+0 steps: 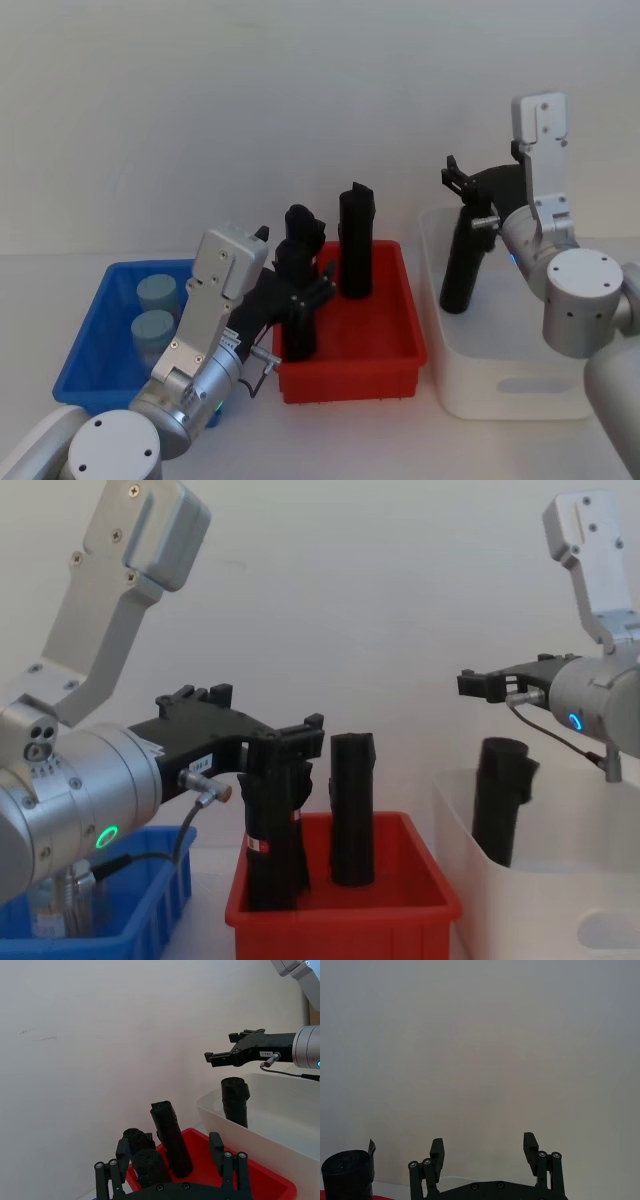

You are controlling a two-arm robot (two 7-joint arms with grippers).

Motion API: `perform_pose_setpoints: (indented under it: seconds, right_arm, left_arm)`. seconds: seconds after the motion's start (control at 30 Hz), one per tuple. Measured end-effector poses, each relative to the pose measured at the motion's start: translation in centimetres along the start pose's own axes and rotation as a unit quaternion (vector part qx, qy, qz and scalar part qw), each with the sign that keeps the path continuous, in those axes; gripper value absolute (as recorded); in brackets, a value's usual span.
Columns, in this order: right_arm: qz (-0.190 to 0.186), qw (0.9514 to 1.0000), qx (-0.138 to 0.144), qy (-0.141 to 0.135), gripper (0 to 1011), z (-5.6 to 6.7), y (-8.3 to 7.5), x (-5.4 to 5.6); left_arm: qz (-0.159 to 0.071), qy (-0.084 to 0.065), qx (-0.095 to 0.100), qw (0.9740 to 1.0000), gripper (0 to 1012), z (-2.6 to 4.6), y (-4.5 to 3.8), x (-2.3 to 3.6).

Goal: Pick the cotton swabs from the blue box and place them into the white box.

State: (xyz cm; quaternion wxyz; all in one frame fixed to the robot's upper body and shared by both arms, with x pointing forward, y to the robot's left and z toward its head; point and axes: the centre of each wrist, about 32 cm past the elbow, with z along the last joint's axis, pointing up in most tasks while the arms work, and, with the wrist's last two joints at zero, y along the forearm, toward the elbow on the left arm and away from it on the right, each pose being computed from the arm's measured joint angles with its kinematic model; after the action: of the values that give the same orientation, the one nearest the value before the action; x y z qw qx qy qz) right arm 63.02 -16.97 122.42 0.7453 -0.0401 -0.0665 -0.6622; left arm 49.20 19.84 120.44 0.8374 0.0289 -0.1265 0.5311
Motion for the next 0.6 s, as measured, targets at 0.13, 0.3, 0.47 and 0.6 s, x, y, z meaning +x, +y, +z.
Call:
perform_pose_setpoints:
  seconds: [0.13,0.3,0.47,0.6]
  right_arm:
    - [-0.001,1.0,-0.001,0.0,1002,-0.1,0.0,0.1]
    - [-0.002,1.0,-0.001,0.0,1002,-0.1,0.1,0.1]
    - [-0.003,1.0,-0.002,0.0,1002,-0.1,0.1,0.2]
    - [-0.003,1.0,-0.002,0.0,1002,-0.2,0.1,0.2]
  left_arm:
    - [0.0,-0.001,0.0,1.0,1003,0.06,0.02,0.07]
    - [0.004,-0.018,0.003,0.9998,1003,1.18,0.33,1.06]
    - [0.012,-0.037,0.011,0.9992,1003,2.47,0.92,2.35]
    - [0.027,-0.051,0.02,0.9982,1003,3.48,1.85,3.62]
